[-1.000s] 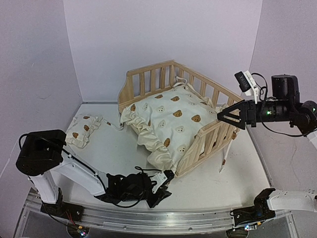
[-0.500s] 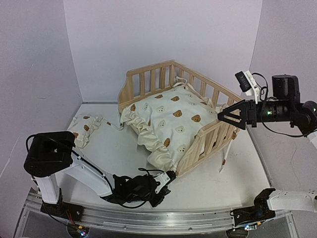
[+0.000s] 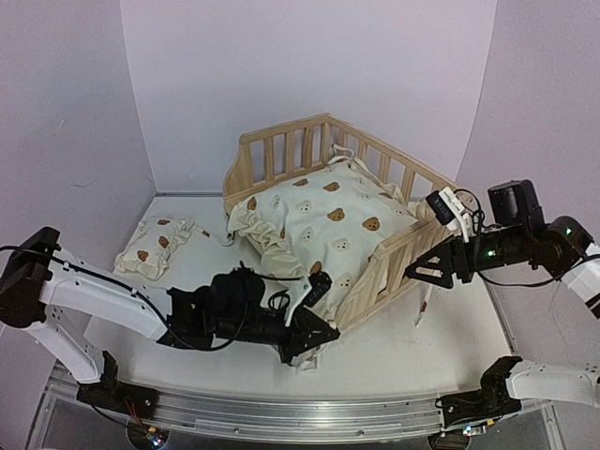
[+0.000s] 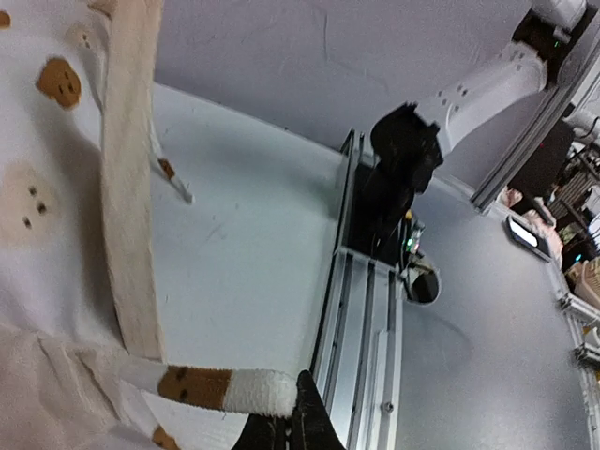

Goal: Set up the pet bed

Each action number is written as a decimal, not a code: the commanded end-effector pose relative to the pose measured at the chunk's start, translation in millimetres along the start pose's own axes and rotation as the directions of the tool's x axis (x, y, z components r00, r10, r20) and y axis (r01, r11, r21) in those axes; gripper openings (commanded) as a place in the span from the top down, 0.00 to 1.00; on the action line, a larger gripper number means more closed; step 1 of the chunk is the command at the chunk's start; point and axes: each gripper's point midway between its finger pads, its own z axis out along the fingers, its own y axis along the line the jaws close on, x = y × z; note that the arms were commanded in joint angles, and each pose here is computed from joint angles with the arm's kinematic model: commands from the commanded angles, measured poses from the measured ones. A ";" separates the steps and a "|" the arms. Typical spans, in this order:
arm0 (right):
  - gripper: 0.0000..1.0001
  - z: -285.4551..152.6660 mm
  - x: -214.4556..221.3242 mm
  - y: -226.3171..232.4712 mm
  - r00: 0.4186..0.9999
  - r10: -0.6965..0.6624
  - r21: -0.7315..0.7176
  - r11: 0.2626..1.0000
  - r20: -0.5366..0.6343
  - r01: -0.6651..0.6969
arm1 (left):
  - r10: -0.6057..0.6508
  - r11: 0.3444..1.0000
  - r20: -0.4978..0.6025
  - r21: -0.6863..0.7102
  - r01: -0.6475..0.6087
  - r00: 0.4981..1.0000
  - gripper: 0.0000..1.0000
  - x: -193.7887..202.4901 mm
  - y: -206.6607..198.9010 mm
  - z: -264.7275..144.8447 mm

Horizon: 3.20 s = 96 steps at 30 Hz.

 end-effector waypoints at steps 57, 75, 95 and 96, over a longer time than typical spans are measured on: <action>0.73 50.7 -12.6 -52.8 0.838 -0.139 0.161 0.985 0.528 0.062 | -0.645 0.742 0.206 0.401 0.538 0.736 0.89 -188.1 102.6 67.5; 0.58 39.9 -9.8 -68.2 0.804 -0.040 0.194 0.976 0.593 -0.094 | -0.570 0.781 0.184 0.423 0.459 0.801 0.98 -177.0 73.0 94.0; 0.60 42.4 -22.9 -80.0 0.719 0.219 0.064 0.937 0.660 -0.344 | -0.563 0.724 0.066 0.520 0.453 0.824 0.98 -160.3 44.2 100.3; 0.58 42.8 -24.8 -77.3 0.716 0.228 0.046 0.939 0.660 -0.341 | -0.561 0.721 0.063 0.526 0.450 0.825 0.98 -160.9 43.3 100.6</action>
